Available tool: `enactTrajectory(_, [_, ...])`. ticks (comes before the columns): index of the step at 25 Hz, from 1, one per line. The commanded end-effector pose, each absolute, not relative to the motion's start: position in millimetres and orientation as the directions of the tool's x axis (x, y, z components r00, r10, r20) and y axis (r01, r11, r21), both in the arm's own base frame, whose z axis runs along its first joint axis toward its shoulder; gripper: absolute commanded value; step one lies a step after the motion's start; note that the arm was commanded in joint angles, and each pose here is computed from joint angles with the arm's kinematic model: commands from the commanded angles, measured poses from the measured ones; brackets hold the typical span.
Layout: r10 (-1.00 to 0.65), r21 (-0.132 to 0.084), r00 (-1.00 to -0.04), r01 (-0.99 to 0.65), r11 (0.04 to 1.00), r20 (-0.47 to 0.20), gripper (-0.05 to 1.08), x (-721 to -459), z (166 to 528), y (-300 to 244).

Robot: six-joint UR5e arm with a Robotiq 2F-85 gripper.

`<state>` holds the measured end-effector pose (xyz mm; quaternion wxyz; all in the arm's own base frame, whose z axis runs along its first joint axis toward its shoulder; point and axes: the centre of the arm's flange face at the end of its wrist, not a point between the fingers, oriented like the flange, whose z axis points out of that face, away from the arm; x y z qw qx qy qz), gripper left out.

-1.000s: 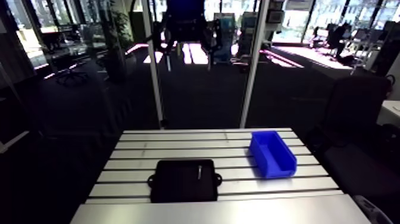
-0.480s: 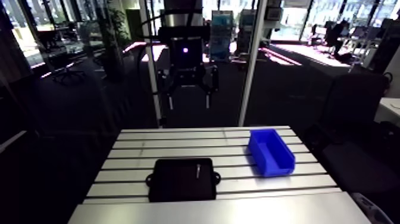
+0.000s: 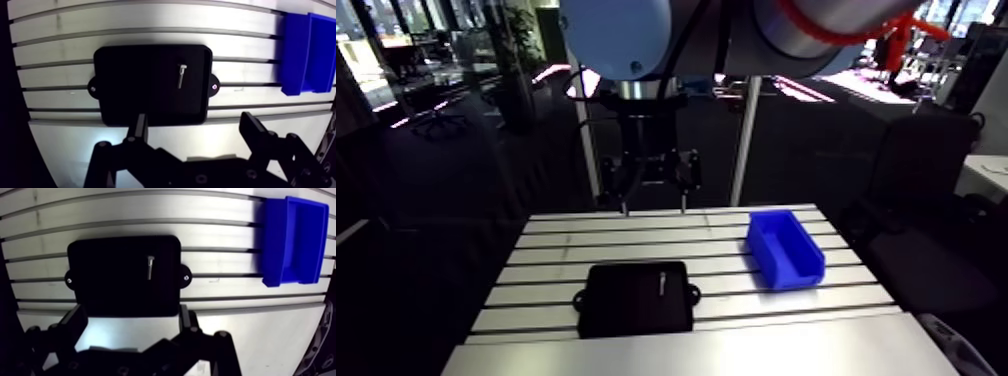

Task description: Pick up the M10 bolt from the tray and put it into the blue bin.

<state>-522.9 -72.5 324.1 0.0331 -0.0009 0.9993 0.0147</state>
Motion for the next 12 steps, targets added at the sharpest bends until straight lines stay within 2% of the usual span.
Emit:
enactTrajectory(1, [0.016, 0.022, -0.995, 0.014, 1.0, -0.096, 0.01, -520.3, 302.6, -65.2])
enactTrajectory(8, [0.027, 0.018, -0.989, 0.025, 1.0, -0.143, 0.01, -522.1, 275.1, -62.6])
enactTrajectory(12, [0.026, 0.017, -0.992, 0.024, 1.0, -0.124, 0.01, -521.7, 261.5, -63.0])
